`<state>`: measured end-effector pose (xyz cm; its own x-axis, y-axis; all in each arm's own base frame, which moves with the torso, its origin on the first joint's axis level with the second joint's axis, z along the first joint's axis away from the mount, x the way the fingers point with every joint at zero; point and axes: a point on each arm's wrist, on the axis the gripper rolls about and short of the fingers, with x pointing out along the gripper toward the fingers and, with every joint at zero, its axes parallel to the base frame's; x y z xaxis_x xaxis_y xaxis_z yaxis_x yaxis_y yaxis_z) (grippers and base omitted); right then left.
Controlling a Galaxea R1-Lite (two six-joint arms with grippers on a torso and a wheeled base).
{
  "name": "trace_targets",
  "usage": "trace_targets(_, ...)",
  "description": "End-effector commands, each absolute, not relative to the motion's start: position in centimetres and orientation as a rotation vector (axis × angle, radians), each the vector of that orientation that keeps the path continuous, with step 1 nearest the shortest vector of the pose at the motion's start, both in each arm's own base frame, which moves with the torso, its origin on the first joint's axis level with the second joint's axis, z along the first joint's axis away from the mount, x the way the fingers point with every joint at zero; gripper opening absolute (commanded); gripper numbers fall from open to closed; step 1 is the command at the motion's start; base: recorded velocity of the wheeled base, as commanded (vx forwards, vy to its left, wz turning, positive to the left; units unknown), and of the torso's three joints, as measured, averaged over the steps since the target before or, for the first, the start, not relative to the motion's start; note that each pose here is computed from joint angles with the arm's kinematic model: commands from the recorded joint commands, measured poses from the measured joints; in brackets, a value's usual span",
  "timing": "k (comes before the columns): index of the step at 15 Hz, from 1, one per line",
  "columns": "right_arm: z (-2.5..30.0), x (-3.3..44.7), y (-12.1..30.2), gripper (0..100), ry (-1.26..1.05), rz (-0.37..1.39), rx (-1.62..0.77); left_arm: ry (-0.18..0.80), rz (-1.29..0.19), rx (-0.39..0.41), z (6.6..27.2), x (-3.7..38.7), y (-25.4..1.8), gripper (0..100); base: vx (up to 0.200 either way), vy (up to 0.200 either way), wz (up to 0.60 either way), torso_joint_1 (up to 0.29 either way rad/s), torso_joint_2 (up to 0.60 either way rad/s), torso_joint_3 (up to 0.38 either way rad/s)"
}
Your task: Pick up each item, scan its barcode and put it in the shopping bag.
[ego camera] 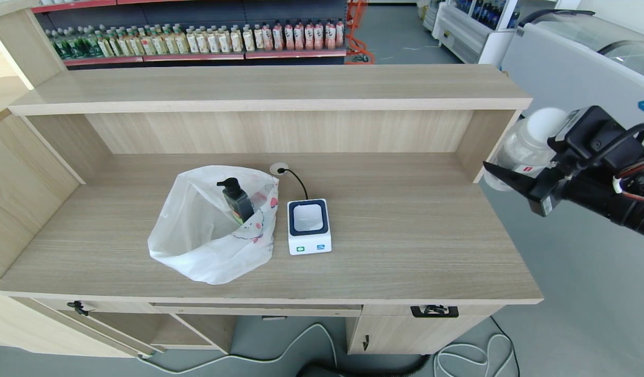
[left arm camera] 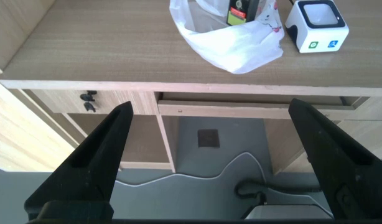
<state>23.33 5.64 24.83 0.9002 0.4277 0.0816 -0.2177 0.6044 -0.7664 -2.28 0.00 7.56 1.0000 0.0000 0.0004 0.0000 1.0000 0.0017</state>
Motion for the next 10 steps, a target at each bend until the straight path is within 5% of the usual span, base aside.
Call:
trace_targets(1, 24.3, 23.4, 6.1, 0, -0.256, 0.403, -0.843, -0.002, 0.000, 0.002, 7.6, -2.3, 0.0, 100, 0.000, 0.000, 0.00, 0.000, 0.00, 0.000)
trace_targets(5, 24.1, 23.1, 6.1, 0, -0.254, 0.409, -0.843, -0.002, 0.000, 0.002, 7.6, -2.3, 0.0, 100, 0.000, 0.000, 0.00, 0.000, 0.00, 0.000)
trace_targets(10, 24.4, 23.2, 7.4, 0, -0.296, 0.482, -0.834, 0.000, 0.000, 0.003, 7.5, -2.3, 0.0, 100, 0.000, 0.200, 0.00, 0.005, 0.01, 0.004)
